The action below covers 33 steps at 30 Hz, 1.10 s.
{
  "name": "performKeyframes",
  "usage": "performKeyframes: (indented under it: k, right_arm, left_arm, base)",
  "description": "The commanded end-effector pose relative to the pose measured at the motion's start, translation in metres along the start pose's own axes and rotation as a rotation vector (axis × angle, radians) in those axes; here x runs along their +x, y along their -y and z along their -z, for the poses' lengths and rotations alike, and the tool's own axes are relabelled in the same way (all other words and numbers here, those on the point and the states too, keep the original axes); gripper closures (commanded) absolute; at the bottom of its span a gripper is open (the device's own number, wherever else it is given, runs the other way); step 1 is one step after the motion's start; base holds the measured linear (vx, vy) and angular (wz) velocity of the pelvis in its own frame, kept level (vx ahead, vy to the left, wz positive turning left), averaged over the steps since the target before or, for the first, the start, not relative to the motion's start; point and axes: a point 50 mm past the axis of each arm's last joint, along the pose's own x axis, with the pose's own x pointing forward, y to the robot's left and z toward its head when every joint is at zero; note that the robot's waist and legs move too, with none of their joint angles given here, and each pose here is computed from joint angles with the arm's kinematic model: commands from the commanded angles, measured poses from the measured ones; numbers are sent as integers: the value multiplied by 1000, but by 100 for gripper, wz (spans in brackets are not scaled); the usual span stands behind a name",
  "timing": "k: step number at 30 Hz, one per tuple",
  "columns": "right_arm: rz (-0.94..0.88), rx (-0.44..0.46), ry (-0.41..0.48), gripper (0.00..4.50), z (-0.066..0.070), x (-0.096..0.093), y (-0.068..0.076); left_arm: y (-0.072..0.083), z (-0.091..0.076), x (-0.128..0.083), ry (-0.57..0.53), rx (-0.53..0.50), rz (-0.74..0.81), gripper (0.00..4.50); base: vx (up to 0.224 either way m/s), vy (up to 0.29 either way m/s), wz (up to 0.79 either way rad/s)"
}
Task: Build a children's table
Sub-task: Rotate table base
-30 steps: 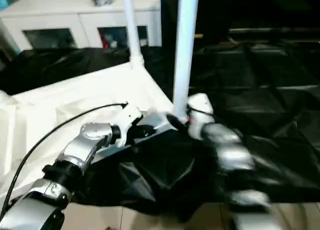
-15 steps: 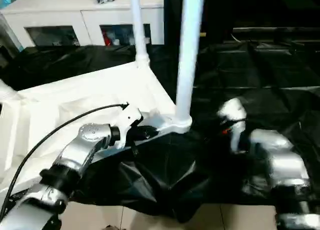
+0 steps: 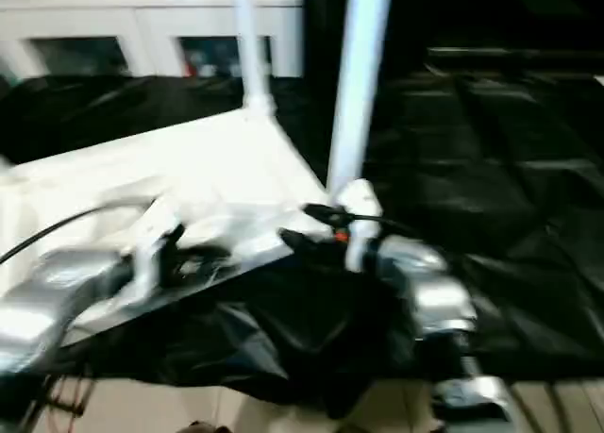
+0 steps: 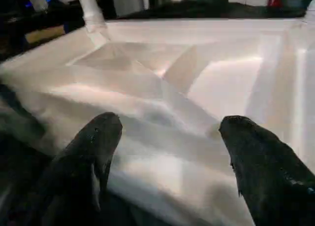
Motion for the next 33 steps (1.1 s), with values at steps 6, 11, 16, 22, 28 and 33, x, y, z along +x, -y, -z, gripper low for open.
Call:
performKeyframes:
  k: [6, 11, 16, 22, 28, 33]
  right_arm:
    - [268, 111, 87, 84, 1, 27, 4]
    - [442, 158, 110, 84, 1, 27, 17]
    - [601, 186, 117, 84, 1, 18, 37]
    - [731, 182, 116, 84, -2, -1, 61]
    - [838, 155, 122, 84, -12, -21, 85]
    - [906, 138, 141, 84, -21, -37, 99]
  left_arm:
    - [-1, 23, -11, -133, -3, -222, 188]
    - [-5, 25, -16, -151, 5, -305, 147]
    - [-12, 22, -21, -137, 14, -370, 103]
    - [-20, 19, -25, -147, 42, -404, 56]
    - [-20, 20, -18, -163, 68, -389, 21]
    - [-23, 20, -9, -170, 98, -388, 3]
  base:
    - [0, 0, 0]
    - [0, 0, 0]
    - [0, 0, 0]
    - [0, 0, 0]
    - [0, 0, 0]
    - [0, 0, 0]
